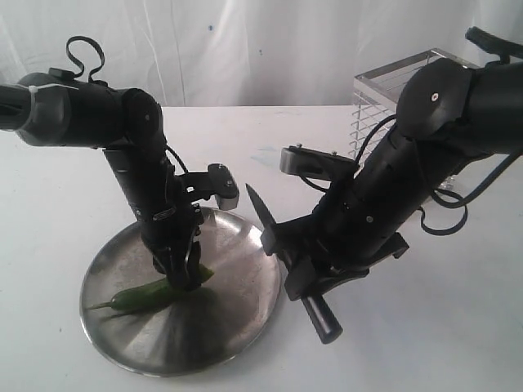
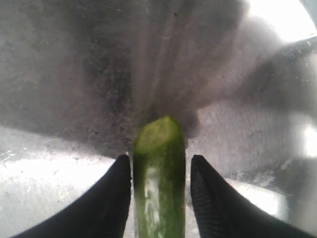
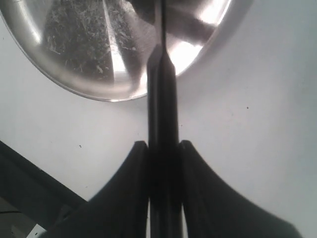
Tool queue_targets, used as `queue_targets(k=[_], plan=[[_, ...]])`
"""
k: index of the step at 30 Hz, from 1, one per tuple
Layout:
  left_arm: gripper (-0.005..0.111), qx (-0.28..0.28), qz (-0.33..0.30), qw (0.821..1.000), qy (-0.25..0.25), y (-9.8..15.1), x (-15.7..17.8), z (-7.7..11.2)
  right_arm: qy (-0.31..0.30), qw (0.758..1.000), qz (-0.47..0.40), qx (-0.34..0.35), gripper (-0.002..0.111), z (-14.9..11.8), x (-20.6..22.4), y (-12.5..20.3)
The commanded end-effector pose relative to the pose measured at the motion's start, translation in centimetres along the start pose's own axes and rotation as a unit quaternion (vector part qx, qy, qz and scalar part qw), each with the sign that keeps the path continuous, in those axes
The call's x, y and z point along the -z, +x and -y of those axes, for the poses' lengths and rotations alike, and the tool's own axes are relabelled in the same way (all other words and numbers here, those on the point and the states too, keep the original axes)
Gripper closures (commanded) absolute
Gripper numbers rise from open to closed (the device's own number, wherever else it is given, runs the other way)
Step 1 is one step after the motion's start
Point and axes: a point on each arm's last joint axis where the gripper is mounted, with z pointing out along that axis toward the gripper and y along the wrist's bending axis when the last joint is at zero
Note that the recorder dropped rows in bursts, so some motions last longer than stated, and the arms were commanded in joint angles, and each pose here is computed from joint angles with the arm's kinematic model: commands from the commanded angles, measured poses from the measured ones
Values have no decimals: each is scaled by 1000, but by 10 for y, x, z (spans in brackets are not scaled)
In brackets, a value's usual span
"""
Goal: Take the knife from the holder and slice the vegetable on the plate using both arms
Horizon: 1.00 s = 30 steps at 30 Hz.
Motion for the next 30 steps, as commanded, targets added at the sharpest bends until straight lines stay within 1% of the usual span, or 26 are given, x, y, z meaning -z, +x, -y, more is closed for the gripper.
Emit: queue_targets(k=[1,5,8,9,11,12,13,14,16,18,20,22,24,25,27,30], plan=[[49,10,9,1000,-3,-1,5,0,-1,1000,-6,-9,108,-1,2,3],[41,6,24,1000,-17,-4,18,2,-2,1000,-11,-10,108,-1,2,4],[41,24,33,998,-38,-7,43,6,-1,1000,-9,-15,108,-1,2,4],[41,39,36,997,-49,-8,52,7,-1,1000,-9,-23,108,-1,2,4],[46,70,49,994,-67,-7,73,13,2,999,-14,-30,108,-3,1,5],[52,81,54,992,-75,-6,84,17,3,999,-20,-25,108,-6,0,7],[62,87,60,991,-81,-5,95,22,3,999,-26,-18,108,-10,-2,9],[74,85,63,991,-82,-3,102,27,2,999,-33,-7,108,-17,-5,11],[104,79,70,991,-86,0,119,37,-1,999,-46,13,108,-33,-12,18],[106,78,77,990,-90,3,131,45,3,998,-42,35,108,-49,-20,23],[107,89,82,989,-91,5,139,50,28,998,-23,46,108,-58,-26,25],[107,99,82,988,-89,7,143,53,73,997,-9,34,108,-59,-30,26],[107,103,86,988,-83,9,141,56,122,993,-3,5,108,-56,-34,27],[107,105,92,987,-83,9,138,56,136,991,-3,-9,108,-55,-35,28],[107,109,106,985,-76,10,128,57,136,991,-15,-16,108,-58,-38,31],[107,102,162,980,-58,11,111,56,117,993,-17,-18,108,-67,-42,35]])
